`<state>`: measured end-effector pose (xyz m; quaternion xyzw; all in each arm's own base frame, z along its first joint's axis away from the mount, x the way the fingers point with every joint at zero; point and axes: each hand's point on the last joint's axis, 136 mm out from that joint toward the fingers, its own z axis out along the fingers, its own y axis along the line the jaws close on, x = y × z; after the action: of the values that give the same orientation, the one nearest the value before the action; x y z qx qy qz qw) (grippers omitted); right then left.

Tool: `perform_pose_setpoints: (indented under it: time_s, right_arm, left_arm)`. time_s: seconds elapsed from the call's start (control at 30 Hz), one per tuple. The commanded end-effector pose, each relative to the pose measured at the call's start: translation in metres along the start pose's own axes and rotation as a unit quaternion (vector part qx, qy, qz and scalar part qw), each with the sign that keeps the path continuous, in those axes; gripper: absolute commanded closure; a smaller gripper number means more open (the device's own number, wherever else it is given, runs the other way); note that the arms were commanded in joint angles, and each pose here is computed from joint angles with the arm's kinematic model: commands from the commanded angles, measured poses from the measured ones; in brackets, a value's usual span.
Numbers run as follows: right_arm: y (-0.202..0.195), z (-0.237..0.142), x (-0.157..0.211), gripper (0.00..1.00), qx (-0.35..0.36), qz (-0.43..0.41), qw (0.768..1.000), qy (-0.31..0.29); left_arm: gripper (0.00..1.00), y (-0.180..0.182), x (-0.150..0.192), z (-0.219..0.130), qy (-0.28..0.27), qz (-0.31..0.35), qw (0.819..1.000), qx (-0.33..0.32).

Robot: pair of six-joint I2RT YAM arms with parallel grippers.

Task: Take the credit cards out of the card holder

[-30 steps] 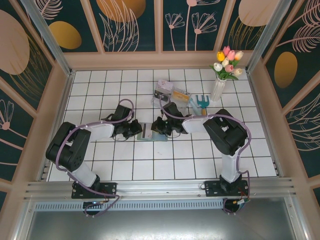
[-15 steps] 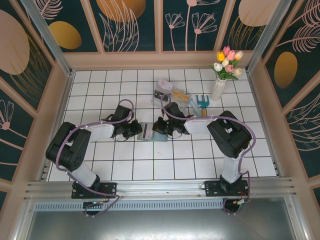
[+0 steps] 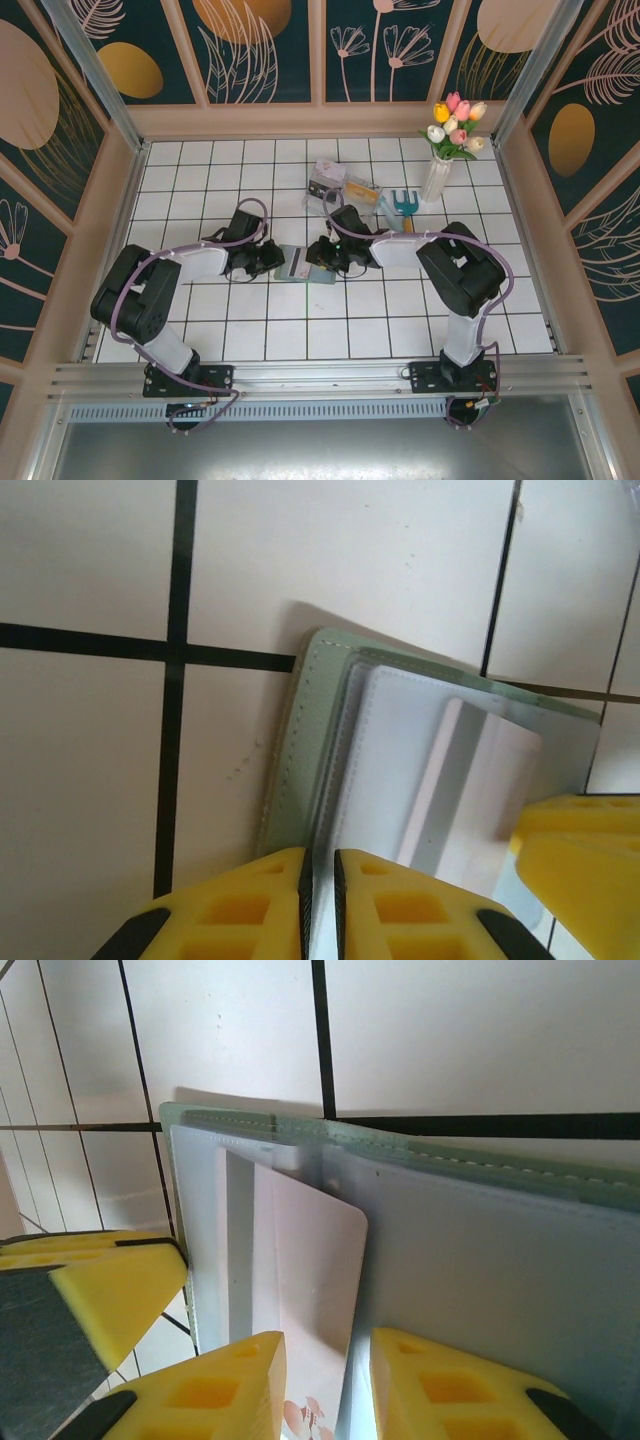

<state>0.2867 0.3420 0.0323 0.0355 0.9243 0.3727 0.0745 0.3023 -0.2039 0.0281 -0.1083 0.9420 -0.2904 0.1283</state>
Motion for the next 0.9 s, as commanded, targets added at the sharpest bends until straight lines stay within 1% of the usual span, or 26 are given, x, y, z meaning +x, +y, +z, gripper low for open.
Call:
perform_pose_setpoints:
  time_s: [0.0, 0.17, 0.3, 0.53, 0.6, 0.67, 0.77, 0.87]
  right_arm:
    - [-0.005, 0.009, 0.006, 0.69, 0.003, 0.007, 1.0, 0.018]
    - [-0.003, 0.013, 0.007, 0.69, -0.006, 0.007, 1.0, 0.024]
    - [-0.002, 0.014, 0.007, 0.72, -0.011, 0.006, 1.0, 0.025]
    - [-0.005, 0.016, 0.007, 0.76, -0.015, 0.014, 0.999, 0.025]
    - [-0.005, 0.016, 0.006, 0.78, -0.019, 0.017, 0.999, 0.023]
    - [-0.004, 0.014, 0.004, 0.83, -0.02, 0.02, 0.999, 0.018]
    - [-0.008, 0.009, 0.0, 0.87, -0.01, 0.025, 1.0, 0.007]
    - [-0.019, 0.001, -0.001, 0.88, 0.016, 0.032, 0.999, -0.003]
  left_arm:
    - [0.83, -0.02, -0.006, -0.014, -0.007, 0.017, 1.0, 0.021]
    - [0.84, -0.032, -0.003, -0.012, -0.001, 0.028, 0.999, 0.028]
    - [0.86, -0.03, 0.002, -0.001, 0.009, 0.03, 0.999, 0.021]
    - [0.85, -0.001, 0.01, 0.014, 0.019, 0.019, 0.999, -0.035]
    - [0.85, 0.003, 0.014, 0.016, 0.026, 0.016, 0.999, -0.039]
    - [0.85, 0.008, 0.017, 0.018, 0.029, 0.013, 0.999, -0.044]
    - [0.84, 0.015, 0.019, 0.018, 0.027, 0.009, 0.998, -0.056]
    - [0.84, 0.021, 0.02, 0.017, 0.025, 0.006, 0.997, -0.068]
